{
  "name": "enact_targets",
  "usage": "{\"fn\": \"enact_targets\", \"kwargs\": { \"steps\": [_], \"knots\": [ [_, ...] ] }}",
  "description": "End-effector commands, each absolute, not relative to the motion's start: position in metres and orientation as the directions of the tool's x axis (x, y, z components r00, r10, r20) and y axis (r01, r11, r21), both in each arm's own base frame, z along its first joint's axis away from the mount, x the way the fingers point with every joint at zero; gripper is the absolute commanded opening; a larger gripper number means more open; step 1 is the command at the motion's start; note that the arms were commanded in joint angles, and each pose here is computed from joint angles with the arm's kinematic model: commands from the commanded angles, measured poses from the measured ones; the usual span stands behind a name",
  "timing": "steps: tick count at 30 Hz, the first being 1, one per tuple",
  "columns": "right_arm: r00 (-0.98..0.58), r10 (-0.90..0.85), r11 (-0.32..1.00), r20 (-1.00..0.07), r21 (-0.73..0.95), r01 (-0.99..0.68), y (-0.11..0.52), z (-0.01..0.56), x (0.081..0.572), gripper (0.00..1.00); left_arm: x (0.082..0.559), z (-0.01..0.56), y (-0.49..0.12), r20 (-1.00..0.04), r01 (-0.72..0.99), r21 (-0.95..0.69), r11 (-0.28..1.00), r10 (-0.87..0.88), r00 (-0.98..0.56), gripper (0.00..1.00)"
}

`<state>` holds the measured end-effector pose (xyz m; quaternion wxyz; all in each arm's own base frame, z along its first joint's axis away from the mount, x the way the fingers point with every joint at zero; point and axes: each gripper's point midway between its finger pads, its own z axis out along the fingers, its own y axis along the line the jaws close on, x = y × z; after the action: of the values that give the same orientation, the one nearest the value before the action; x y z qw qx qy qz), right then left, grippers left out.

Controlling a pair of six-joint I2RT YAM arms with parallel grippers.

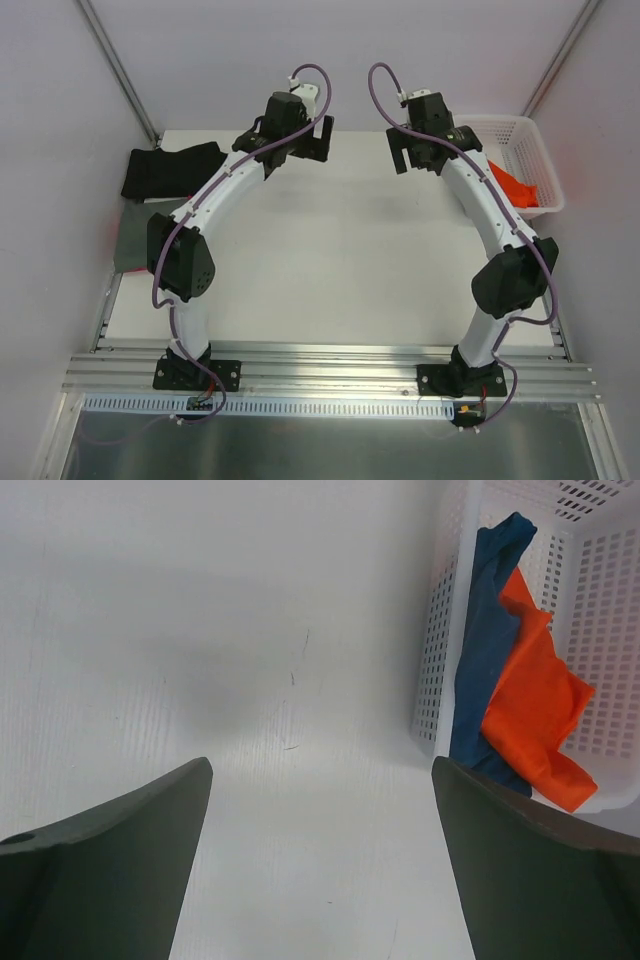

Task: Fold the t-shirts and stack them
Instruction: Grab crumpled tshirt from bin with the right arm

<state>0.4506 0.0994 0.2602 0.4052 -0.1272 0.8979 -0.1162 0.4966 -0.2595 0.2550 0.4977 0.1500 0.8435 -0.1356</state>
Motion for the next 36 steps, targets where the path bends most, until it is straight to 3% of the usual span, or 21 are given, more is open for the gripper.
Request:
{"fn": "enact_targets", "kwargs": {
  "steps": [1,7,13,17,22,29,36],
  "knots": [
    [-0.614,-0.300,0.948,-0.730,-0.301,-0.106,0.100,0.275,0.455,0.97,0.505,0.277,-0.262,-0.912,0.388,-0.058,0.920,0.109,-0.396,0.99],
    [-0.606,-0.404,0.900,-0.685,-0.416,-0.130,0.097,0.262,0.462,0.97,0.511,0.269,-0.259,-0.905,0.368,-0.091,0.925,0.077,-0.418,0.99],
    [-0.635,-0.360,0.932,-0.683,-0.236,-0.274,0.154,0.244,0.461,0.97,0.503,0.262,-0.267,-0.887,0.331,-0.165,0.929,0.007,-0.462,0.99],
    [-0.574,-0.305,0.935,-0.760,-0.124,-0.332,0.202,0.271,0.482,0.97,0.495,0.263,-0.276,-0.894,0.354,-0.121,0.927,0.053,-0.444,0.99],
    [-0.537,-0.347,0.915,-0.769,-0.152,-0.374,0.228,0.271,0.486,0.97,0.488,0.261,-0.280,-0.899,0.368,-0.074,0.927,0.098,-0.427,0.99],
    [-0.576,-0.305,0.942,-0.758,-0.151,-0.299,0.183,0.269,0.488,0.97,0.489,0.262,-0.286,-0.900,0.378,-0.086,0.922,0.090,-0.426,0.99],
    [-0.662,-0.089,0.985,-0.744,0.034,-0.171,0.110,0.268,0.503,0.97,0.495,0.264,-0.282,-0.904,0.372,-0.073,0.925,0.096,-0.417,0.99]
  ]
}}
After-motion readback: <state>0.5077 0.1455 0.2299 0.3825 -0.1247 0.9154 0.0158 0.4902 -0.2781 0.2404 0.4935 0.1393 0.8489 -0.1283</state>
